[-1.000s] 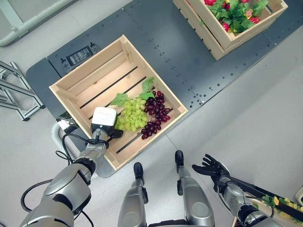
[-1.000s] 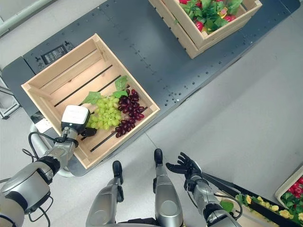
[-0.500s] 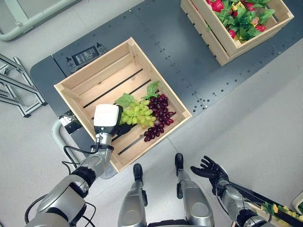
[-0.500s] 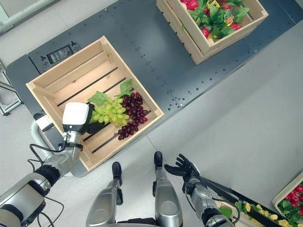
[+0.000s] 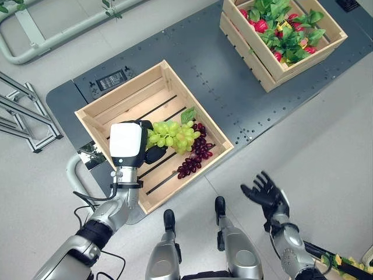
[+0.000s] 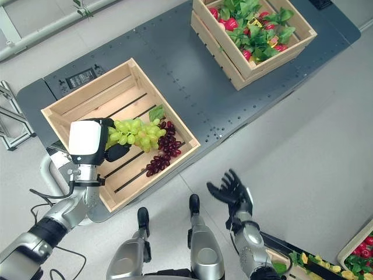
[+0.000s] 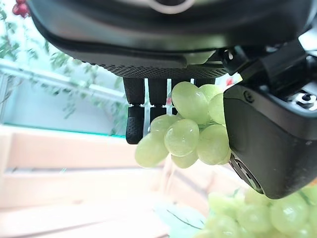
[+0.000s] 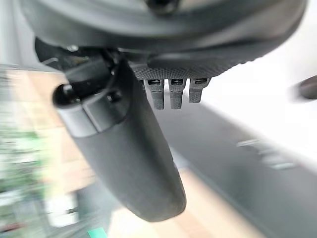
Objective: Pick up the fruits from the basket on one side to the basket on the other side
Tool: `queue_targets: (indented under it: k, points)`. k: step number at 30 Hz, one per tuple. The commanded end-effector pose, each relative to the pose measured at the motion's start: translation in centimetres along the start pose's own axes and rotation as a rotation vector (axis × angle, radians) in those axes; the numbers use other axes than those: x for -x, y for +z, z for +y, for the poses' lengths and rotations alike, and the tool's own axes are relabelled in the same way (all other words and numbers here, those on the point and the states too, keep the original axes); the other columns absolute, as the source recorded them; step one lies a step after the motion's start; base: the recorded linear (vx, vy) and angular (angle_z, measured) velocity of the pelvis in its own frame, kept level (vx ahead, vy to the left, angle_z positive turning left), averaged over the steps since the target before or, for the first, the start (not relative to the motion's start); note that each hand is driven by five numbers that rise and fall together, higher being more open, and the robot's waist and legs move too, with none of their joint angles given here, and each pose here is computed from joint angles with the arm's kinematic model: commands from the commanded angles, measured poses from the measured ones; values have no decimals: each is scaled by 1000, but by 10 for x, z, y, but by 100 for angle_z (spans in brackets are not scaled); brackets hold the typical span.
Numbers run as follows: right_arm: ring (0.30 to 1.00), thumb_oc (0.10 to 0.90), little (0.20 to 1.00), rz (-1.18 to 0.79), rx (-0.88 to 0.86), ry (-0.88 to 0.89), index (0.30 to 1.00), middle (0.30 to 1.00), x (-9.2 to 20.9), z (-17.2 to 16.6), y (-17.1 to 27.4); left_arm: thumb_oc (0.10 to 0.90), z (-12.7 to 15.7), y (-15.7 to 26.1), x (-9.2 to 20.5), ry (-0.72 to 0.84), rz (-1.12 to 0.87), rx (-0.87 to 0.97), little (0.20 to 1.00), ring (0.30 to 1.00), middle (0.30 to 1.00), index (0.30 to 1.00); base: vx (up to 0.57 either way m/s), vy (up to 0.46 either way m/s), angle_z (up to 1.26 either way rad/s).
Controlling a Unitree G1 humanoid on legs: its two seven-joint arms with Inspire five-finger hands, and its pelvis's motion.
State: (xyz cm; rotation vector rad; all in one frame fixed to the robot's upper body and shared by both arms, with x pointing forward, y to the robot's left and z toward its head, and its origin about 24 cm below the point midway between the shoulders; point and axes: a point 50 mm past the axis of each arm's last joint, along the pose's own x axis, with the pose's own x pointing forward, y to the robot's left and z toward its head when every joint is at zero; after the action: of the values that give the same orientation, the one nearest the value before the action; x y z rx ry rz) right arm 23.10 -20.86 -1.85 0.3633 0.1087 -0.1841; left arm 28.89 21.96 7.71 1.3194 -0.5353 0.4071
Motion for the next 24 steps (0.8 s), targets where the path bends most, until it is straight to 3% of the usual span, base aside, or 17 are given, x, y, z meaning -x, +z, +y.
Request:
queue_targets:
  k: [1, 11, 16, 24]
  points:
    - [900, 800, 900, -267, 163, -1, 900, 900, 7, -15, 46, 400, 22, -5, -15, 187, -79, -20, 300, 300, 300, 300, 50, 20, -2]
    - [900, 800, 900, -628, 364, 404, 900, 900, 10, 50, 135, 400, 22, 14, -5, 172, -129, 66, 300, 300, 300, 300, 50, 35, -7]
    - [900, 800, 900, -655, 465, 580, 900, 900, 9, 77, 149, 400, 25, 23, -13, 160, -165, 107, 300, 300, 300, 300, 25, 5, -2]
    - [900, 800, 900, -584, 487, 794, 900, 900, 5, 100, 154, 400, 32, 32, -23, 153, -212, 143, 300, 300, 300, 300, 16, -10, -3]
